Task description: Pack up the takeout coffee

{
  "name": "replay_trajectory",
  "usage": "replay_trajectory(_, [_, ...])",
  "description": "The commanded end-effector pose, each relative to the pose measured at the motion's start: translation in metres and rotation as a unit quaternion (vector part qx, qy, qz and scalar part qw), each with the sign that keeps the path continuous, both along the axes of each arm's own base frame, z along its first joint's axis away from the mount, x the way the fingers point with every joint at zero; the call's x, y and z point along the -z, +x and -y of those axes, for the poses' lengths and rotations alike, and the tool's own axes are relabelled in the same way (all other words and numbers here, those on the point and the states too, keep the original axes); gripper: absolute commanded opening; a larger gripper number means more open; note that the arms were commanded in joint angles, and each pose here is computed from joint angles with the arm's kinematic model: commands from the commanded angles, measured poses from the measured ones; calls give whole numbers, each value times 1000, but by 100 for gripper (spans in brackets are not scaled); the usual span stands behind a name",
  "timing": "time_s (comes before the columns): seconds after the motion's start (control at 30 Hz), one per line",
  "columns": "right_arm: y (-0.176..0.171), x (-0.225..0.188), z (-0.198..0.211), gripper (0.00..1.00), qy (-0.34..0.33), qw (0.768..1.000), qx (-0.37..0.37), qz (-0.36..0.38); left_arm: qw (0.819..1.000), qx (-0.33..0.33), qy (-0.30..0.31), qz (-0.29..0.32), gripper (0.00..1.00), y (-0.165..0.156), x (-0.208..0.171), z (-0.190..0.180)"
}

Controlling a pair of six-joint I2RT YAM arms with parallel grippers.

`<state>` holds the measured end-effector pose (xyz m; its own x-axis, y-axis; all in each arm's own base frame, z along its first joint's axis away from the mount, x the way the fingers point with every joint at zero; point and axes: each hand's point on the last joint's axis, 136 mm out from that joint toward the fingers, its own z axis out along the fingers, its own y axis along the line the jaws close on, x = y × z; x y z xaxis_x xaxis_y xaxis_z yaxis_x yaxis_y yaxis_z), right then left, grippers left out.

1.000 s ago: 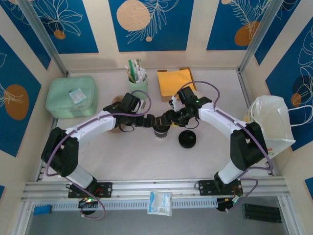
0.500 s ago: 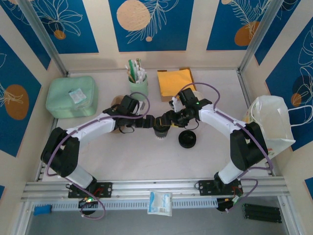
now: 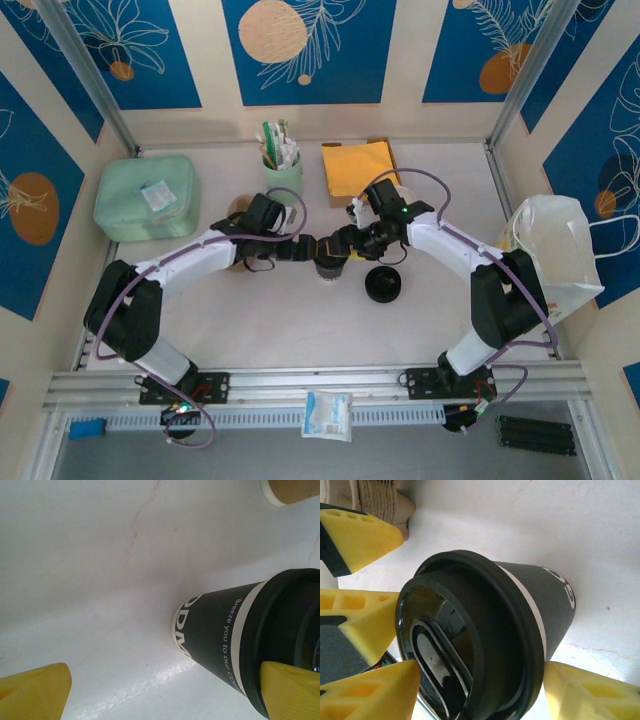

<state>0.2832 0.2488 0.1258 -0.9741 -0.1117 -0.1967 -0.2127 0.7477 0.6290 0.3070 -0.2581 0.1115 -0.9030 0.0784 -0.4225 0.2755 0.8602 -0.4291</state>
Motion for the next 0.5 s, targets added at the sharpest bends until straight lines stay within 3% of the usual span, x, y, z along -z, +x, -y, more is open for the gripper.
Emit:
replay_trajectory(0.0, [2,-22,-7,69,30,999,-13,3,999,2,32,-17,95,-6,3,-7])
replay_trajectory(0.23, [12,-42,-9,71,58,998,-13,16,1000,2,29,-11,95,-4,-4,-6])
replay_trajectory(0.47, [20,-59,16,71,71,997,24,32,1000,3,24,-5,96,-3,-12,-4])
